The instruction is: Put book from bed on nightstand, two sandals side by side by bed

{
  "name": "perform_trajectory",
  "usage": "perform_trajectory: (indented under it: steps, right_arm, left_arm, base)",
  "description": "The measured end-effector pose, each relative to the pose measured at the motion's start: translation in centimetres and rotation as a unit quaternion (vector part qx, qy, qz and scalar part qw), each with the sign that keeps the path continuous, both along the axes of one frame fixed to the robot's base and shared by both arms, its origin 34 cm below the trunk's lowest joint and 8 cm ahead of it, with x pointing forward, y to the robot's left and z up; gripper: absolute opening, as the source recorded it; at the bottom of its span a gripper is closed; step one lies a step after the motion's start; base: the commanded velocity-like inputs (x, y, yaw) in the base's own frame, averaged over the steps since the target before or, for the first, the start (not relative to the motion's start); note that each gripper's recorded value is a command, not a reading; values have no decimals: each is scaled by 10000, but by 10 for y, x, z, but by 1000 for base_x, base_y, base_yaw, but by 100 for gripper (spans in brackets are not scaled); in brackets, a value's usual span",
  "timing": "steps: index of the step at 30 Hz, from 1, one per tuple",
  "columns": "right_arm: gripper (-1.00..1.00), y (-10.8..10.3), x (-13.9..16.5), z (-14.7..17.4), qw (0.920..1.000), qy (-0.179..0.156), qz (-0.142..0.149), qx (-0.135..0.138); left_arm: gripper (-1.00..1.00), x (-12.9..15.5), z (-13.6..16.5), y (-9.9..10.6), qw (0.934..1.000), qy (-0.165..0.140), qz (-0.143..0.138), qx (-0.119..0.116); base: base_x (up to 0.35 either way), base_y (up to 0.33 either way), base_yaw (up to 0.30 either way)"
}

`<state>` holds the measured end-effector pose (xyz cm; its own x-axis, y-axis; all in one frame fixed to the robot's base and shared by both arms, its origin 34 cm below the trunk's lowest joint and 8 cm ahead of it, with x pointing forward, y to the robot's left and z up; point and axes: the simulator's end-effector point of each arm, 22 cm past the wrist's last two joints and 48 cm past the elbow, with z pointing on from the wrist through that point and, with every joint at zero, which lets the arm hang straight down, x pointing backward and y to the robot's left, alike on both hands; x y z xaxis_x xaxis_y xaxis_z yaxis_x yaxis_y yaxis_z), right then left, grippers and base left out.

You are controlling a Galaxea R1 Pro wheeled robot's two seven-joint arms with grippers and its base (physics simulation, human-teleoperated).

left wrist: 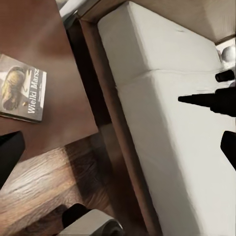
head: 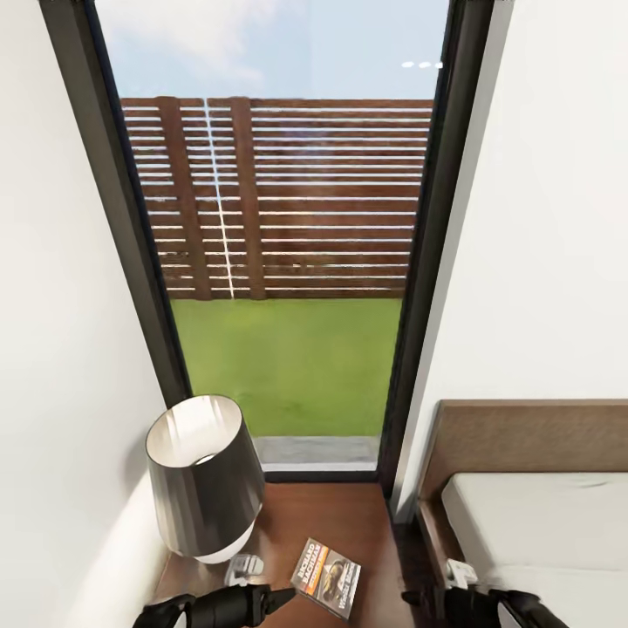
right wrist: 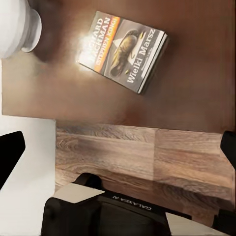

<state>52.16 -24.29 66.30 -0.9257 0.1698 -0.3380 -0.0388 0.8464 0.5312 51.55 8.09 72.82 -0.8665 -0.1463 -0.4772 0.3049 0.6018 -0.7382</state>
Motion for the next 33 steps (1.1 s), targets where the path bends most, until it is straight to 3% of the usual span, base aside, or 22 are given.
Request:
perform_trajectory:
  steps: [4, 10, 17, 22, 27, 33]
  right_arm:
    - [100, -7, -29, -16, 9996, 89, 122, -221]
    - [100, -11, -41, -17, 9995, 65, 135, -295]
    - [100, -19, -79, -28, 9989, 203, 65, -414]
    - [100, -21, -107, -32, 9979, 490, 10, -430]
    - [100, -22, -123, -32, 9971, 627, -2, -430]
    - [100, -22, -155, -34, 9955, 841, 3, -433]
  left_arm:
    - [100, -18, -15, 4, 9997, 225, 27, 131]
    - [100, -54, -53, 17, 9968, 370, 109, 693]
    - [100, -86, -72, 28, 9933, 547, 236, 991]
    - [100, -117, -92, 43, 9854, 839, 407, 1422]
    - [100, -137, -106, 64, 9745, 935, 640, 1937]
    - [100, -196, -118, 73, 9656, 1310, 644, 2150]
  base:
    - [0, 0, 0]
    - [0, 0, 0]
    - [0, 0, 0]
    - [0, 0, 0]
    - [0, 0, 0]
    - [0, 0, 0]
